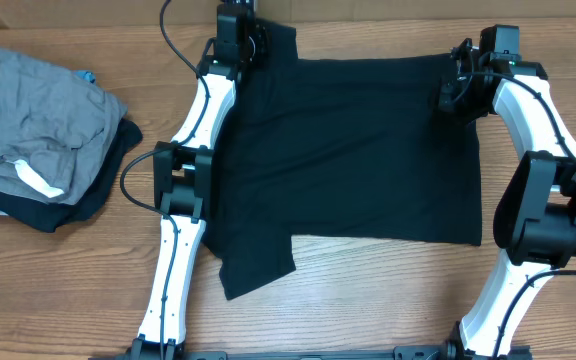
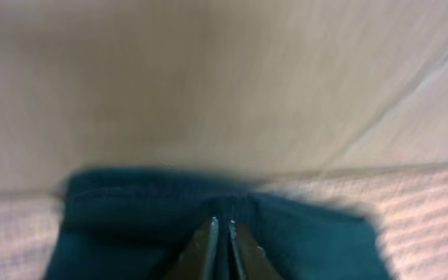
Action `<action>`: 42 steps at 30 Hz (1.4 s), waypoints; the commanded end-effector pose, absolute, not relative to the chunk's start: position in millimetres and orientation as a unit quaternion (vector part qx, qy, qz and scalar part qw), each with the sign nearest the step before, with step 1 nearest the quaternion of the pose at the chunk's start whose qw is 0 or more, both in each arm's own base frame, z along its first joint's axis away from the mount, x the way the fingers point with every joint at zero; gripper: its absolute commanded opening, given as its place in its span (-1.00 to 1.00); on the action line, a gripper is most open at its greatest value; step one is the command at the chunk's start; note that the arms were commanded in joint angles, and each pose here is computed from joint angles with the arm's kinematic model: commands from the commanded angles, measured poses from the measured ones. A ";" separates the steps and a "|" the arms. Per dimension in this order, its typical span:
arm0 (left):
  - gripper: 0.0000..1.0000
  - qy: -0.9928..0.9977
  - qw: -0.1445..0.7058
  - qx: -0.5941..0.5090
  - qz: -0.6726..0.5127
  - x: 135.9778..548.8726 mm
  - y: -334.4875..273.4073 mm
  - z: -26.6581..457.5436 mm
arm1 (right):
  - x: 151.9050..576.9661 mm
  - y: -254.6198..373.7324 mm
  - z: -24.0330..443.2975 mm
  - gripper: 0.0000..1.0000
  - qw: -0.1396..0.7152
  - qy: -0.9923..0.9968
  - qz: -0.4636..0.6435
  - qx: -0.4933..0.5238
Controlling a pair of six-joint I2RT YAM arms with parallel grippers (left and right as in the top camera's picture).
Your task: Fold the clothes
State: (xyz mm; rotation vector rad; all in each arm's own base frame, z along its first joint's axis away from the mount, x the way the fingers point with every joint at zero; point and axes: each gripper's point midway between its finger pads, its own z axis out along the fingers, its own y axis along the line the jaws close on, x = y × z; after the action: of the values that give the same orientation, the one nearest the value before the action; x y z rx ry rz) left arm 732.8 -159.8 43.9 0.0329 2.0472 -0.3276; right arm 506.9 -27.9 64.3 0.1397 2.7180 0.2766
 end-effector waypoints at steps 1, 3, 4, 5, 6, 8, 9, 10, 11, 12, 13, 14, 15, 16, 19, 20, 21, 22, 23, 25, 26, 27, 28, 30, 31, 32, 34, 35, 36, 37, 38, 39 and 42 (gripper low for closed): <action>-0.72 0.829 0.544 0.017 -0.129 742.9 -151.5 52.1 | 506.8 -27.7 58.9 -0.92 0.199 0.974 0.099 0.050; -0.64 0.811 0.568 0.025 -0.136 748.4 -150.6 69.1 | 506.8 -27.7 58.9 -0.92 0.199 0.974 0.099 0.050; -0.63 0.807 0.573 0.028 -0.140 750.0 -150.0 78.9 | 506.8 -27.7 58.9 -0.92 0.199 0.974 0.099 0.050; -0.60 0.804 0.576 0.031 -0.141 750.9 -148.2 91.6 | 506.7 -27.7 58.9 -0.92 0.198 0.974 0.099 0.050; -0.59 0.807 0.574 0.035 -0.137 750.1 -146.1 103.2 | 506.4 -27.7 58.7 -0.92 0.198 0.974 0.099 0.050; -0.47 0.815 0.566 0.045 -0.120 743.4 -141.8 136.4 | 506.1 -27.6 58.6 -0.92 0.197 0.974 0.099 0.050; -0.21 0.821 0.557 0.053 -0.112 737.2 -140.3 150.8 | 506.2 -27.6 58.6 -0.89 0.197 0.974 0.099 0.050; 0.57 0.825 0.552 0.062 -0.106 725.6 -138.5 180.2 | 506.2 -27.6 58.6 -0.74 0.197 0.974 0.099 0.050; 0.81 0.827 0.549 0.070 -0.100 716.1 -137.3 199.5 | 506.0 -27.6 58.6 -0.69 0.197 0.974 0.099 0.050; 1.00 0.830 0.544 0.081 -0.092 702.4 -136.2 222.2 | 505.3 -27.5 58.4 -0.67 0.195 0.974 0.099 0.050; 1.00 0.834 0.539 0.083 -0.086 689.6 -133.9 243.8 | 504.2 -27.4 58.7 -0.63 0.193 0.975 0.099 0.051; 1.00 0.839 0.533 0.078 -0.078 676.7 -130.0 262.5 | 503.2 -27.2 60.5 -0.57 0.190 0.975 0.099 0.051; 1.00 0.843 0.528 0.072 -0.074 666.7 -127.0 275.2 | 502.3 -27.1 63.4 -0.45 0.187 0.976 0.100 0.051; 1.00 0.846 0.523 0.068 -0.075 651.3 -124.2 294.9 | 501.2 -27.0 72.1 -0.33 0.185 0.976 0.100 0.052; 1.00 0.865 0.496 0.023 -0.070 606.8 -107.3 331.8 | 494.2 -26.1 107.4 -0.12 0.189 0.975 0.099 0.052; 1.00 0.872 0.486 0.002 -0.058 593.1 -98.4 338.4 | 490.4 -25.8 121.0 -0.07 0.194 0.974 0.099 0.054; 1.00 0.877 0.478 -0.010 -0.049 581.6 -92.0 343.4 | 486.9 -25.2 131.6 -0.04 0.199 0.973 0.100 0.060; 1.00 0.883 0.467 -0.022 -0.040 568.0 -85.9 347.9 | 481.9 -24.8 146.3 -0.01 0.206 0.971 0.101 0.066; 1.00 0.889 0.456 -0.029 -0.039 554.0 -83.0 352.9 | 476.0 -24.0 163.1 0.01 0.216 0.968 0.103 0.075; 1.00 0.899 0.435 -0.030 -0.037 526.5 -81.9 360.6 | 463.7 -22.5 196.1 0.06 0.237 0.961 0.107 0.095; 1.00 0.905 0.423 -0.032 -0.034 511.1 -81.3 364.3 | 455.6 -21.6 211.6 0.10 0.245 0.957 0.109 0.107; 1.00 0.909 0.414 -0.032 -0.035 498.2 -82.1 367.2 | 446.9 -22.1 223.0 0.13 0.248 0.955 0.110 0.120; 1.00 0.916 0.398 -0.037 -0.039 479.5 -84.0 369.5 | 436.0 -22.5 235.4 0.16 0.251 0.952 0.109 0.135; 1.00 0.924 0.378 -0.039 -0.041 456.0 -87.1 372.0 | 413.0 -23.6 250.2 0.18 0.242 0.950 0.105 0.168; 1.00 0.924 0.376 -0.020 -0.062 450.7 -97.3 375.8 | 401.0 -24.0 253.6 0.18 0.232 0.950 0.101 0.183; 1.00 0.925 0.368 -0.008 -0.096 444.6 -111.7 377.7 | 389.2 -22.4 255.1 0.18 0.218 0.951 0.101 0.194; 1.00 0.923 0.350 0.025 -0.159 433.8 -141.2 380.3 | 365.8 -22.0 252.7 0.15 0.184 0.958 0.090 0.200; 1.00 0.923 0.340 0.035 -0.174 430.6 -150.9 378.1 | 354.7 -22.5 249.5 0.11 0.164 0.962 0.083 0.203; 1.00 0.926 0.330 0.042 -0.176 428.7 -158.0 373.4 | 346.7 -22.5 246.6 0.09 0.147 0.964 0.079 0.205; 1.00 0.930 0.324 0.045 -0.168 426.7 -161.6 369.5 | 334.7 -23.8 243.5 0.08 0.124 0.968 0.069 0.209; 1.00 0.933 0.320 0.048 -0.157 424.0 -163.4 366.9 | 327.1 -26.4 242.6 0.08 0.113 0.969 0.057 0.211; 1.00 0.937 0.320 0.048 -0.135 417.9 -162.3 366.8 | 319.0 -30.0 243.8 0.08 0.106 0.970 0.043 0.213; 1.00 0.944 0.318 0.046 -0.071 385.3 -153.3 373.4 | 299.1 -31.6 262.0 0.08 0.122 0.967 0.033 0.219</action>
State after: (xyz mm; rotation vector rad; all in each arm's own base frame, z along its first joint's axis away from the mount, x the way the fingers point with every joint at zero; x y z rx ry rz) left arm 423.8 -163.8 350.3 0.1376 2.5065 -0.3265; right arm 314.8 -24.7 236.4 0.6253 2.9058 0.1661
